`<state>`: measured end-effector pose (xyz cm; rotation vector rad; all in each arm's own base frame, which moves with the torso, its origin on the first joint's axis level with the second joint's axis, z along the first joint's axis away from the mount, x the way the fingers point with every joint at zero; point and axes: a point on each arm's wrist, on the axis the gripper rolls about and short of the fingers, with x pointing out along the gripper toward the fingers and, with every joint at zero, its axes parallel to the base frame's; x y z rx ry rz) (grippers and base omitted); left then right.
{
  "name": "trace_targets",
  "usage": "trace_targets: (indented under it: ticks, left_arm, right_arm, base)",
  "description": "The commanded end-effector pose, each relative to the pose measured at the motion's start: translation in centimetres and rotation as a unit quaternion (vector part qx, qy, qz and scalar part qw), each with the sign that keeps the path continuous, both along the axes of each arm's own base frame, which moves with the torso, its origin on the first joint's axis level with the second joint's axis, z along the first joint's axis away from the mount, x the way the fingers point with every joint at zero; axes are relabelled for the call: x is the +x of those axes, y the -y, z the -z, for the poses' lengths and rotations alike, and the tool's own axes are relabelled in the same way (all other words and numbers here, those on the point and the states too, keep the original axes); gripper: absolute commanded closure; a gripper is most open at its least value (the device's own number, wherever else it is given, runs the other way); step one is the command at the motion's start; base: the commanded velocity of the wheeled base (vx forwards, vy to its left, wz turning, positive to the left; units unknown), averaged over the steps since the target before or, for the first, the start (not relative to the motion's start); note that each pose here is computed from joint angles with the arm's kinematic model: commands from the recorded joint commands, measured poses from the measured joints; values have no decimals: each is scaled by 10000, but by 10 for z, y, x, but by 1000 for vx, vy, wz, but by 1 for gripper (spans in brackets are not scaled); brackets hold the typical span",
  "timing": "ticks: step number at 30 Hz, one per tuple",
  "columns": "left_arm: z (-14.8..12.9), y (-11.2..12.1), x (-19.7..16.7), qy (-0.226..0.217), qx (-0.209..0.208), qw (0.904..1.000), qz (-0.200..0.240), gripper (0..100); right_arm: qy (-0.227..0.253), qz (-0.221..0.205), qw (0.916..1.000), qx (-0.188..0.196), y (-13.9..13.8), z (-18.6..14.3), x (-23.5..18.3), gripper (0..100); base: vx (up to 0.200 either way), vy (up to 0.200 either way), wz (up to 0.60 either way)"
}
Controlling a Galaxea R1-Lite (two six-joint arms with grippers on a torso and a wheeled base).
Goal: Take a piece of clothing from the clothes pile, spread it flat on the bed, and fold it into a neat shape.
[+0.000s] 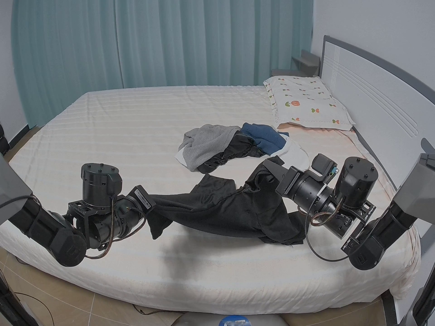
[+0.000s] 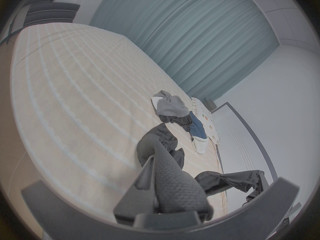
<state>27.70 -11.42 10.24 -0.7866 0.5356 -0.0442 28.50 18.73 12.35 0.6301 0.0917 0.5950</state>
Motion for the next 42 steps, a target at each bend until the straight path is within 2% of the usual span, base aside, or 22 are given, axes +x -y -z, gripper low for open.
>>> trace_targets:
  ticks: [1,8,13,17,21,29,42]
  left_arm:
    - [-1,-2,2,27,-16,10000,-53,100]
    - [-3,-5,3,56,-28,9999,-99,100]
    - [-4,-5,4,77,-36,9999,-107,100]
    - [-3,-5,4,70,-34,9999,-107,100]
    - [-4,-6,5,76,-39,9999,-131,100]
    - [-4,-6,6,91,-42,9999,-138,100]
    - [-11,-11,5,198,-84,9996,-207,100]
  right_arm:
    - [4,33,10000,4,1,0,2,100]
    - [-104,157,9998,-83,2,0,3,100]
    - [-144,483,9986,-154,1,-2,7,100]
    - [-224,939,9949,-306,-1,-1,13,100]
    - [-170,1157,9926,-340,-5,-1,17,100]
    - [-102,1367,9900,-342,-2,-4,20,100]
    - [-43,1392,9898,-293,1,-6,22,100]
  base:
    - [0,200,0]
    - [0,200,0]
    - [0,200,0]
    - [0,200,0]
    - [0,200,0]
    - [0,200,0]
    - [0,200,0]
